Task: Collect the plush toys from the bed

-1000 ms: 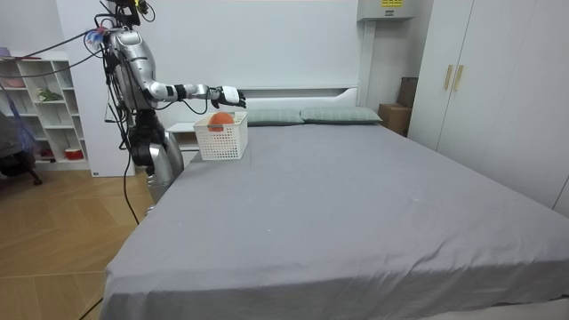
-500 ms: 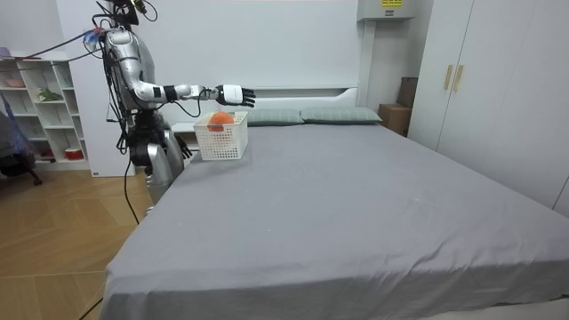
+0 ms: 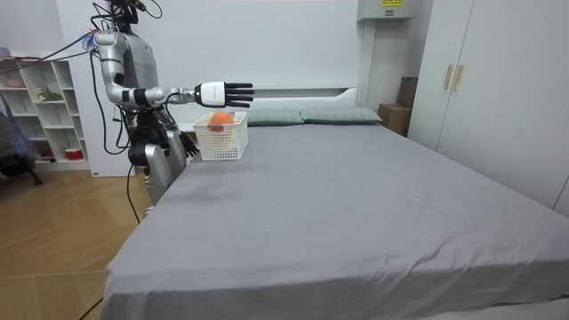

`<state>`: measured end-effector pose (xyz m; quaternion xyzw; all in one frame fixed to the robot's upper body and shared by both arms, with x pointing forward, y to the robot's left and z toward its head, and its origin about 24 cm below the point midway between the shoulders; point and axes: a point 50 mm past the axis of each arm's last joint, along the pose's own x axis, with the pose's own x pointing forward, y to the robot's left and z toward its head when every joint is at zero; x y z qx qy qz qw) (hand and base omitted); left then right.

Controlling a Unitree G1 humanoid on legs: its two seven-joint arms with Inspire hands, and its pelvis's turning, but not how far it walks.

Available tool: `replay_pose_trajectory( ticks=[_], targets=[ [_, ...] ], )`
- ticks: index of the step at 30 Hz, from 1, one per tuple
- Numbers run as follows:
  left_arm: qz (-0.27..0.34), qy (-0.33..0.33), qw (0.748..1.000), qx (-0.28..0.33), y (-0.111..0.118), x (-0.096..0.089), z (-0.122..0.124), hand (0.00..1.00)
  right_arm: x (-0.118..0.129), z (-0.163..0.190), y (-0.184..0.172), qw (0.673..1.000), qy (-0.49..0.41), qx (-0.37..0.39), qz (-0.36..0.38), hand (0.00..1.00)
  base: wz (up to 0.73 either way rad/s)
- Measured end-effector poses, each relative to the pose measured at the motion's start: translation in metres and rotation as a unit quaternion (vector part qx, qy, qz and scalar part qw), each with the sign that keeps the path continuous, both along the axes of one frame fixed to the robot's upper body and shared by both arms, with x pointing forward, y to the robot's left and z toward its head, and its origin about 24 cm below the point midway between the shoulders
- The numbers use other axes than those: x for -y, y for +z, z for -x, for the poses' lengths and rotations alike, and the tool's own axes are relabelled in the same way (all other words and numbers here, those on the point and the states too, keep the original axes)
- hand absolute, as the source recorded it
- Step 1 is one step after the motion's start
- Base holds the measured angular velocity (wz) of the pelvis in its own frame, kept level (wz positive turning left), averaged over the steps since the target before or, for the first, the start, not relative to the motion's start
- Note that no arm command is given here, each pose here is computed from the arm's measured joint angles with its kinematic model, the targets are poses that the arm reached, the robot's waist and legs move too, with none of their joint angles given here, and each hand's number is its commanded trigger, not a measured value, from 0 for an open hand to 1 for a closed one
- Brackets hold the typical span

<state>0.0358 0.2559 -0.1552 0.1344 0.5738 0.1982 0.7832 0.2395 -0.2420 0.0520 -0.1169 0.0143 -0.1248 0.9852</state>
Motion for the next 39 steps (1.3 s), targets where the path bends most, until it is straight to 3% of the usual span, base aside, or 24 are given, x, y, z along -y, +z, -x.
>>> replay_pose_trajectory(
  ticks=[4, 10, 16, 20, 22, 24, 30, 33, 39],
  targets=[
    [-0.001, 0.007, 1.000, -0.009, -0.001, -0.001, 0.007, 0.00, 0.013, 0.010, -0.008, 0.999, -0.039, -0.013, -0.002, 0.00, -0.15],
    [-0.007, 0.027, 1.000, -0.011, -0.002, 0.002, 0.012, 0.00, 0.025, 0.022, -0.030, 0.992, -0.085, -0.031, -0.093, 0.00, -0.13],
    [-0.015, 0.041, 0.999, -0.015, -0.002, 0.002, 0.017, 0.00, 0.042, 0.056, -0.080, 0.964, -0.163, -0.113, -0.175, 0.00, -0.06],
    [-0.016, 0.048, 0.999, -0.018, -0.002, 0.001, 0.021, 0.00, 0.051, 0.112, -0.139, 0.920, -0.240, -0.250, -0.183, 0.00, 0.00],
    [-0.017, 0.049, 0.998, -0.021, -0.002, 0.001, 0.023, 0.00, 0.053, 0.147, -0.166, 0.883, -0.280, -0.326, -0.187, 0.00, 0.00],
    [-0.015, 0.051, 0.998, -0.024, -0.002, 0.001, 0.026, 0.00, 0.051, 0.200, -0.191, 0.822, -0.337, -0.416, -0.195, 0.00, -0.02],
    [-0.010, 0.063, 0.997, -0.034, -0.003, -0.002, 0.032, 0.00, 0.035, 0.281, -0.208, 0.715, -0.398, -0.531, -0.220, 0.00, 0.00],
    [-0.004, 0.061, 0.997, -0.037, -0.003, -0.003, 0.033, 0.00, 0.027, 0.296, -0.210, 0.686, -0.396, -0.563, -0.236, 0.00, 0.01],
    [0.003, 0.055, 0.998, -0.041, -0.003, -0.002, 0.029, 0.00, 0.019, 0.277, -0.216, 0.690, -0.358, -0.575, -0.256, 0.00, 0.03]
  ],
)
